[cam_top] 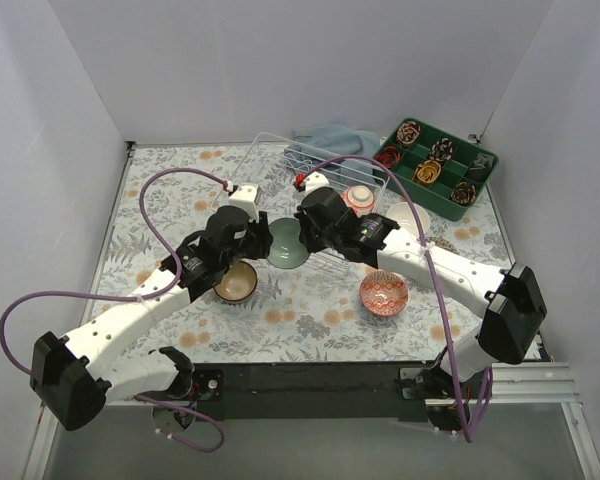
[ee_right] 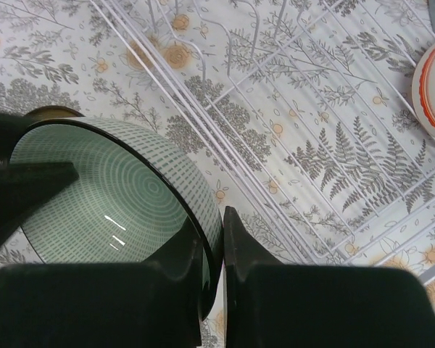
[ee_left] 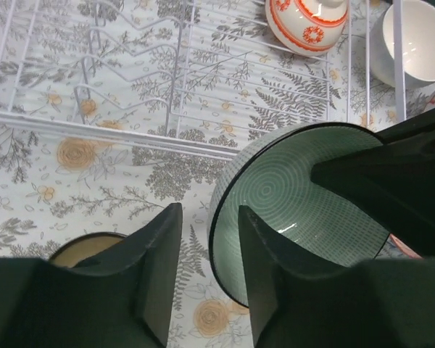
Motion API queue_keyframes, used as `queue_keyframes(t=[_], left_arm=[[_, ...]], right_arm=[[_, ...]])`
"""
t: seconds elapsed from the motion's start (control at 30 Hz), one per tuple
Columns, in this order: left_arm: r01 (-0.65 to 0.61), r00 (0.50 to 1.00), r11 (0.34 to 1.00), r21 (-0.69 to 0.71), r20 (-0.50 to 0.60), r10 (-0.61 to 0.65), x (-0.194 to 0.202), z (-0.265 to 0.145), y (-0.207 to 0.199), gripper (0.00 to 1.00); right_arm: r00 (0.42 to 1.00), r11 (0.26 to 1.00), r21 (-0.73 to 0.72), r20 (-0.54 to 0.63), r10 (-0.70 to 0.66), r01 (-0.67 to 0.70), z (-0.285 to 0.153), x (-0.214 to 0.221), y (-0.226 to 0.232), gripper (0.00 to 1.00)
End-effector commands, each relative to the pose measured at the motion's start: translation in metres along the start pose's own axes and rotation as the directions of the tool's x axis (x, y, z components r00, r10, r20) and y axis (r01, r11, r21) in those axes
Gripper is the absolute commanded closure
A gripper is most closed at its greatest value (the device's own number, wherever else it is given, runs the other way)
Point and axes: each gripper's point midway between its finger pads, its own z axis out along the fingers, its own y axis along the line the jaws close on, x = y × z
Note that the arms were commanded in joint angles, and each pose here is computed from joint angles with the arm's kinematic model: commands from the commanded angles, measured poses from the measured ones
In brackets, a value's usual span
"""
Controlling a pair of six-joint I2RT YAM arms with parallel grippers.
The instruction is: Unload the bowls from the dish rack
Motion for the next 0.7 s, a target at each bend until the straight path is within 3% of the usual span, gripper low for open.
queue_keyframes(t=[0.0, 0.2, 0.33, 0.67], left_arm=[[0.032, 0.991, 0.999, 0.026, 0.128, -0.035, -0.030, -0.016, -0.003, 0.52], [0.061, 0.968, 0.997, 0.041, 0.242, -0.069, -0.048, -0.033, 0.005, 0.14], [0.088, 0.945, 0.995, 0.035, 0.313, -0.095, -0.060, -0.044, 0.015, 0.03], [0.112, 0.932, 0.993, -0.027, 0.349, -0.096, -0.063, -0.045, 0.033, 0.02]], right_arm=[[0.999, 0.999, 0.030, 0.033, -0.019, 0.018, -0.017, -0.018, -0.003, 0.99], [1.000, 0.999, 0.051, -0.010, -0.011, 0.011, -0.045, -0.006, -0.025, 0.99], [0.999, 0.997, 0.076, -0.040, 0.035, -0.032, -0.066, 0.012, -0.053, 0.99], [0.973, 0.967, 0.170, -0.099, 0.208, -0.190, -0.122, 0.073, -0.132, 0.99]])
